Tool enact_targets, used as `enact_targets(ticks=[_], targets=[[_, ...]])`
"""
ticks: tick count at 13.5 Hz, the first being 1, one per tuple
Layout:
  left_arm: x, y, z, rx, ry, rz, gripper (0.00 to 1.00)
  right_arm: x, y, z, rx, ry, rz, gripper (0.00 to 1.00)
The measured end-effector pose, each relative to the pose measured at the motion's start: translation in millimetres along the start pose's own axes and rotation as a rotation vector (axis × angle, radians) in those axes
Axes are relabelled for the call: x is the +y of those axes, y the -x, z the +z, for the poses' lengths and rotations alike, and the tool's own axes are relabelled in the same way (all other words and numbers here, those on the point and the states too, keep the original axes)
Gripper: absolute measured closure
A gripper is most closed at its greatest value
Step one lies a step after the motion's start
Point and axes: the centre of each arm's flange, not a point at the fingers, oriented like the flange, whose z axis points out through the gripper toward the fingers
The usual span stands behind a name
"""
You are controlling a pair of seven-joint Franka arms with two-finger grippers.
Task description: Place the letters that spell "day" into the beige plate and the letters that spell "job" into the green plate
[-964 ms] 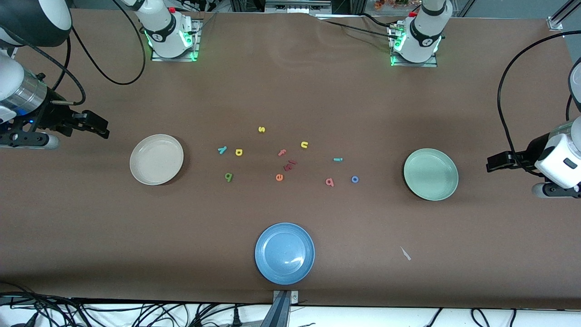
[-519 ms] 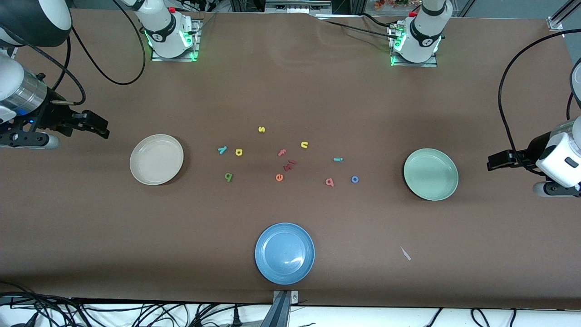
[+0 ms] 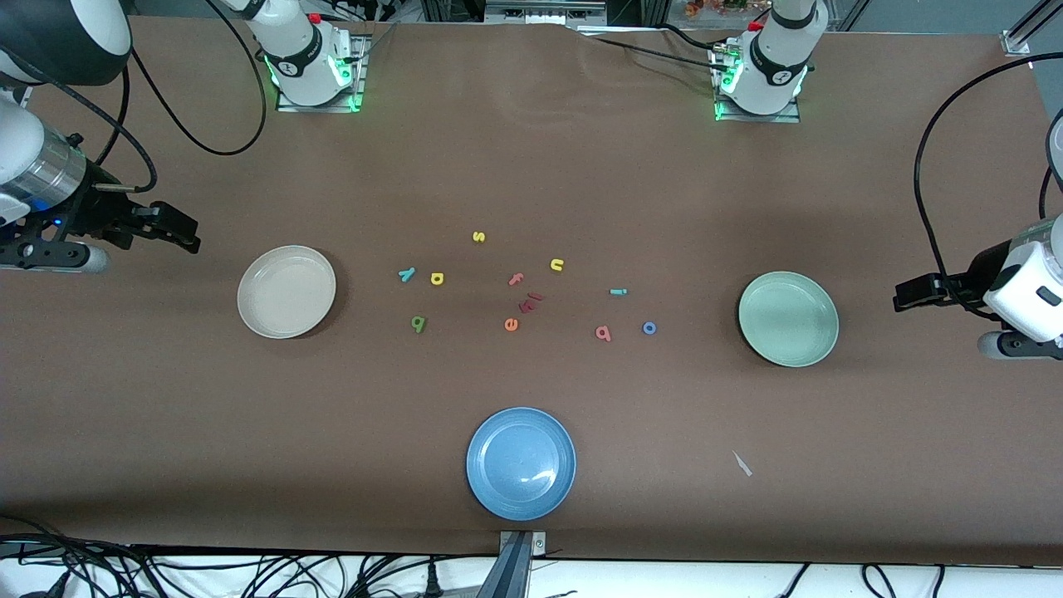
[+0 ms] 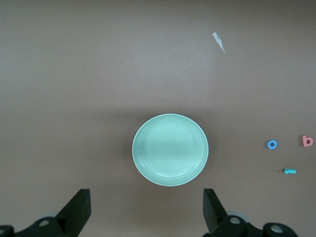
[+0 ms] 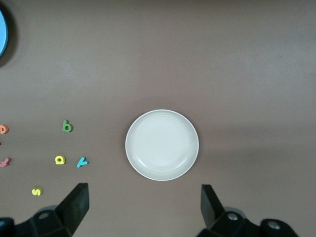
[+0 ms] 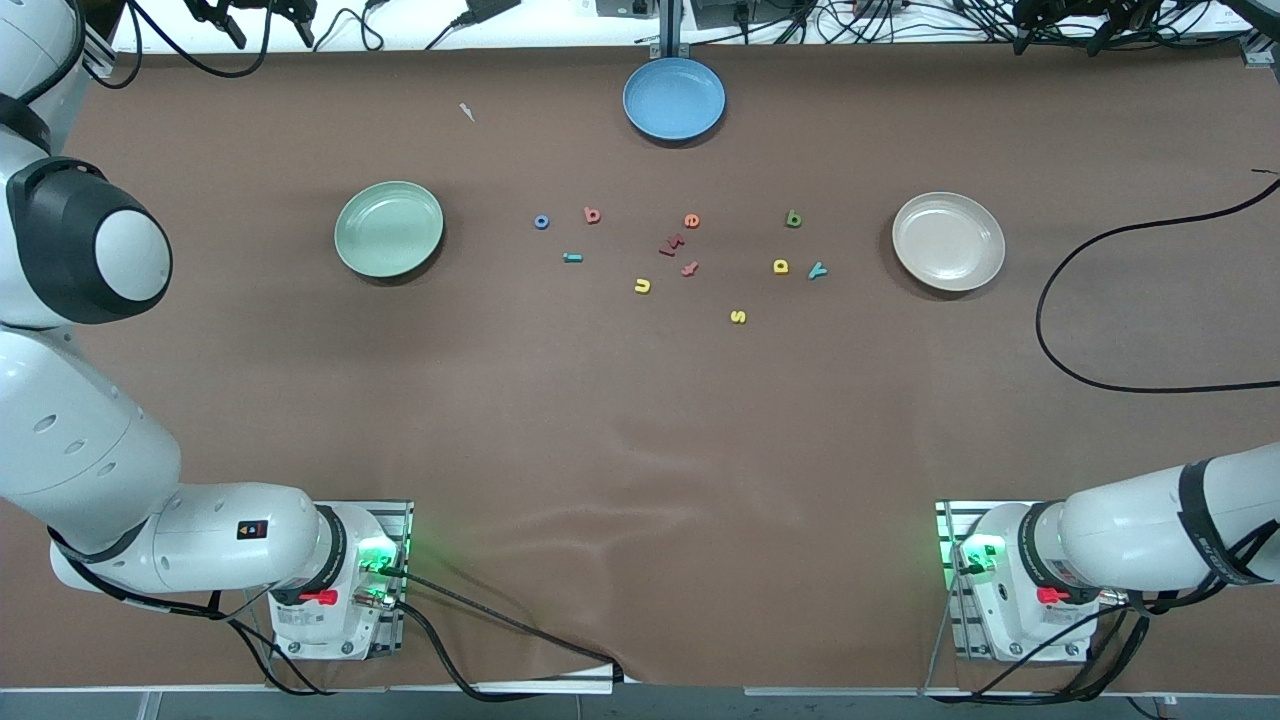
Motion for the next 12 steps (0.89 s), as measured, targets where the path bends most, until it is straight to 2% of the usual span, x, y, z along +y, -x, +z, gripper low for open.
enact_targets(ticks=[3,5,9,12], targets=[[0,0,0,-0.002,0.0,0.001,0.0,-15,3,4,-0.017,0.002,-0.027,0.0],[1,0,1,-0.005,0.0,0.002,0.0,-48,7,23,-0.065,0.012,-0.073,0.0],[10,1,2,-0.009,0.0,0.014,0.0,-99,1,89,-0.165,0.04,-0.079,0.0],[33,-2,15,-0.031,0.008,-0.025,0.0,-140,-2,145,-0.206,0.067,-0.03,0.0]])
